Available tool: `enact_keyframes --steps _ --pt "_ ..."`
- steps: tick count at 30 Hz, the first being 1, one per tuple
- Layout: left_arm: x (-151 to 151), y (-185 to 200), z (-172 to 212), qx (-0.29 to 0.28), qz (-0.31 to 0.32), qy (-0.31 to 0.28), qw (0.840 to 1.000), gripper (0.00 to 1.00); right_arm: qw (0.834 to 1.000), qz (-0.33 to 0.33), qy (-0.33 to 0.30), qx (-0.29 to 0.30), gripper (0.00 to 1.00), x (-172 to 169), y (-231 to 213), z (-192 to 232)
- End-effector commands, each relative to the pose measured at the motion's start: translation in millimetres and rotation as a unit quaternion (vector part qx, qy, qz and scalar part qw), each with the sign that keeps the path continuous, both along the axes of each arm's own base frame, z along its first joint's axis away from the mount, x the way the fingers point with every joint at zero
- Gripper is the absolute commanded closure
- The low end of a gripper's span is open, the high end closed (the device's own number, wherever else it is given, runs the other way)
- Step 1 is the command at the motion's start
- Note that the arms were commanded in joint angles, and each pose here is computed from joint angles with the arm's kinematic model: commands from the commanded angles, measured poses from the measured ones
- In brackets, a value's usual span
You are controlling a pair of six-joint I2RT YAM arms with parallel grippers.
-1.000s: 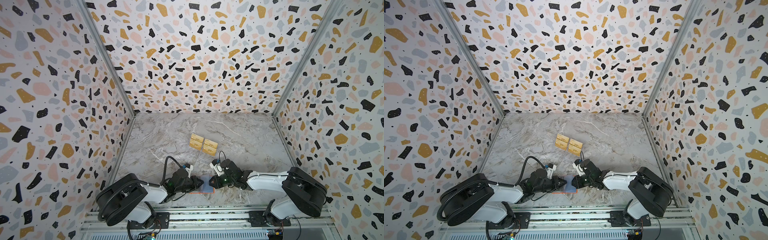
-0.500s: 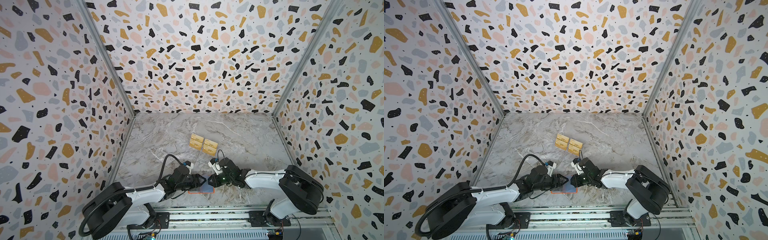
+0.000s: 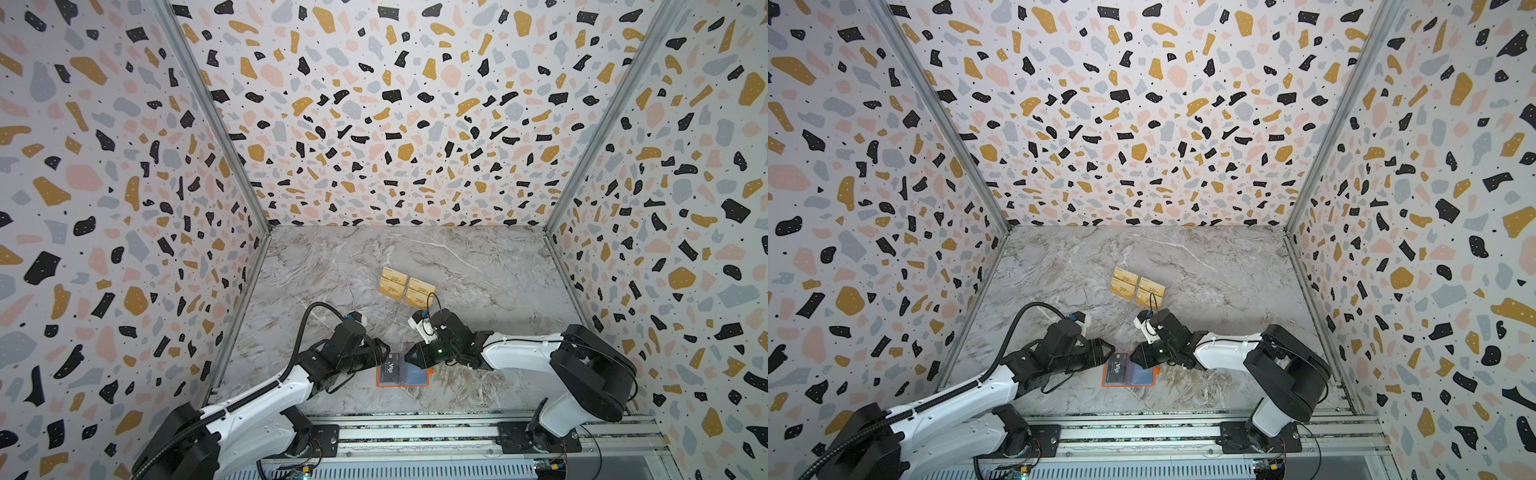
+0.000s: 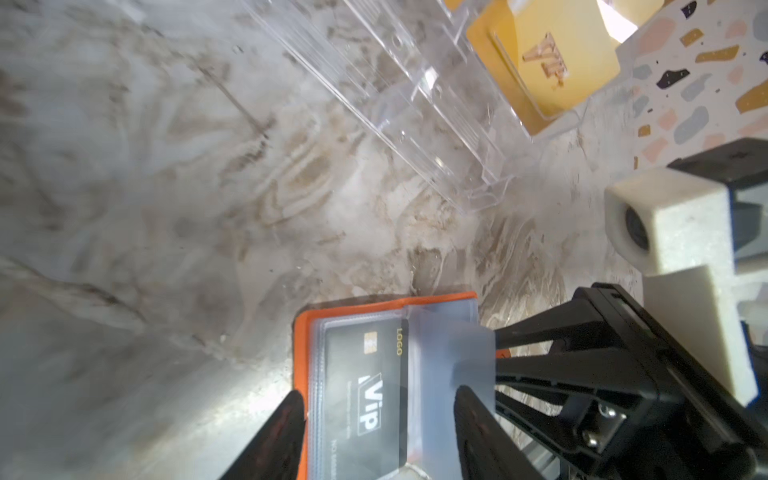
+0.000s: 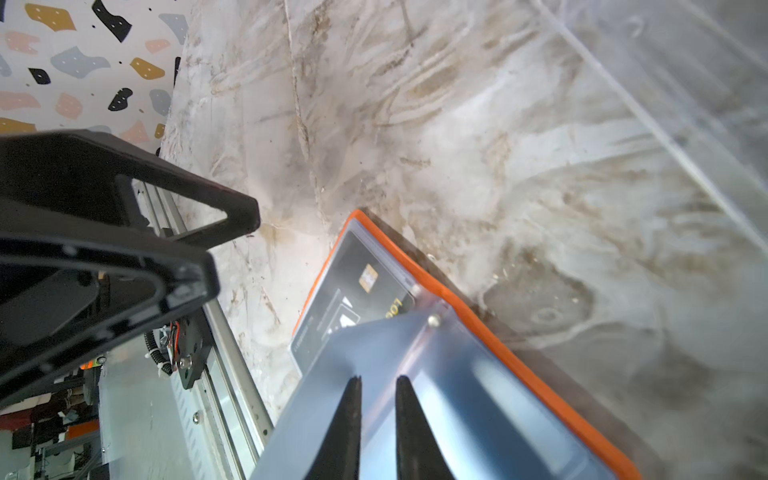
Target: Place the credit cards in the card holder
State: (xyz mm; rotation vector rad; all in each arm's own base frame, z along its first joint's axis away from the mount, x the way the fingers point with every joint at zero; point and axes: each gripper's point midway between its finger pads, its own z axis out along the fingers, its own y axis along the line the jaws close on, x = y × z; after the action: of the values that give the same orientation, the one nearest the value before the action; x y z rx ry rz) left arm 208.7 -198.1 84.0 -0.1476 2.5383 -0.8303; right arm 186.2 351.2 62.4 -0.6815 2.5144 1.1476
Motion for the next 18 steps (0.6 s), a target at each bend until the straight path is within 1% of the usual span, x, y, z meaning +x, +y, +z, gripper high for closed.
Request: enact_keyframes --steps 1,3,8,16,18 --pt "5 8 10 0.029 -0.001 -0.024 0.999 0.46 1.0 0.023 -0.012 0.004 0.82 0 12 8" --pt "4 7 9 0.029 -0.007 -0.022 0.999 0.49 1.0 0.027 -0.006 0.001 0.82 -1 16 3" --pt "-1 4 1 0.027 -0.024 -0.012 0.999 0.54 1.0 0.031 0.003 -0.002 0.82 -2 20 -5" --pt "-13 -11 -11 -0.017 -0.051 0.009 0.999 0.63 0.999 0.038 0.008 -0.014 0.82 -4 25 -16" --pt "-18 -19 -13 -0.03 -0.062 0.015 0.998 0.67 0.999 0.035 0.013 -0.019 0.82 -5 24 -21"
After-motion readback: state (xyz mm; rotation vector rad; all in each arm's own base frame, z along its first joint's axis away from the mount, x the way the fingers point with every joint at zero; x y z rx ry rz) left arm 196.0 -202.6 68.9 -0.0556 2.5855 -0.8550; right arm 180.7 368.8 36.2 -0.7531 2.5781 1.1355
